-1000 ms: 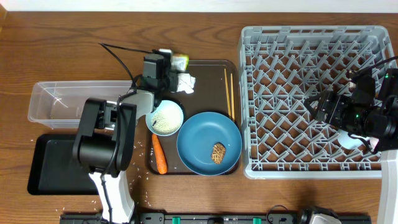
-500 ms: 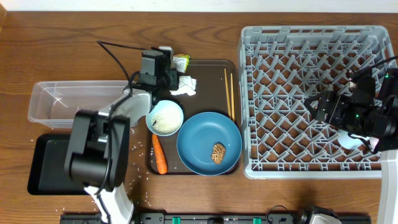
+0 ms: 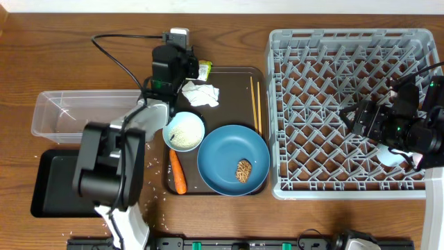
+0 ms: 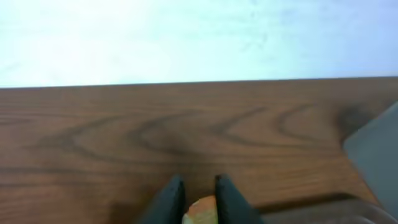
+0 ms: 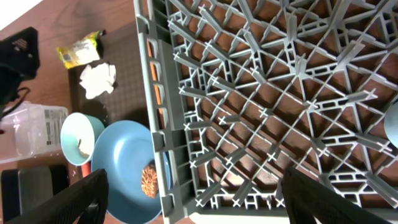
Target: Sort waste into correct bins and load items into the dishwasher rack
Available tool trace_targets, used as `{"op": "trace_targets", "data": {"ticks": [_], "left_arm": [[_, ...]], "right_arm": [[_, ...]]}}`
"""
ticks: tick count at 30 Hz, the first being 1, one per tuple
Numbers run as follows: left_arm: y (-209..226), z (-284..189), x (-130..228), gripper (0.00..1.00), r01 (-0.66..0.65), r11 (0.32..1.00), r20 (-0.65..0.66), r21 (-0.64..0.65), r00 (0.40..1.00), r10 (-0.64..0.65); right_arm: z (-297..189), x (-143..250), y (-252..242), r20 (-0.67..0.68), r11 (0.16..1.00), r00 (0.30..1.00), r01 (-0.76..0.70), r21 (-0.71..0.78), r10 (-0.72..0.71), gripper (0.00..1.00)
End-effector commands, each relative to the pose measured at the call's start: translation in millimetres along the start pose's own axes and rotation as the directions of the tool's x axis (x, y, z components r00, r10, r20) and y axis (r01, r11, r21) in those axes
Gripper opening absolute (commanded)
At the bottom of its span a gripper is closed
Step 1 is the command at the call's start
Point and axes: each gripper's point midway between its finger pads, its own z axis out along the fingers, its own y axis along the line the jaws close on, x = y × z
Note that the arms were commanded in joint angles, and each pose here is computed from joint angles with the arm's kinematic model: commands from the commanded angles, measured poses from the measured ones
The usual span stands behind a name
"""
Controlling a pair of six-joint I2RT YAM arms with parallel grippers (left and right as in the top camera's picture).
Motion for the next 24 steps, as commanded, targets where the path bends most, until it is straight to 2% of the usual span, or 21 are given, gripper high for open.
{"op": "trace_targets", "data": {"ticks": [1, 10, 13, 18, 21, 24], "left_arm": [[12.3, 18.6, 34.8, 0.15, -0.012, 0.999, -0.049, -0.032, 0.999, 0.01], [15.9, 28.4, 64.6, 0.14, -0.008, 1.0, -0.102, -0.029, 0.995, 0.005], [9.8, 22.8, 95.5, 0.12, 0.019, 1.0, -0.232, 0.006, 0.973, -0.017], [12.5, 5.6, 144.1, 0.09, 0.059, 0.998, -0.429, -0.025, 0.901, -0.064], [13.2, 1.5, 151.5, 0.08, 0.06, 0.998, -0.46, -0.031, 0.885, -0.067], [6.1, -3.1, 135.6, 0.09, 0.072, 0.997, -0.445, -0.001, 0.893, -0.066]], "right_arm": [[-0.4, 0.1, 1.9, 0.0, 1.0, 1.0, 0.025, -0.003, -0.025, 0.82], [-0.5, 0.2, 1.9, 0.0, 1.0, 1.0, 0.024, -0.003, -0.024, 0.82], [-0.5, 0.4, 1.9, -0.001, 1.0, 1.0, 0.023, -0.003, -0.023, 0.82], [-0.5, 0.3, 1.9, 0.0, 1.0, 1.0, 0.024, -0.003, -0.024, 0.82], [-0.5, 0.2, 1.9, 0.0, 1.0, 1.0, 0.024, -0.003, -0.024, 0.82], [-0.5, 1.2, 1.8, -0.004, 1.0, 1.0, 0.022, -0.003, -0.022, 0.82]]}}
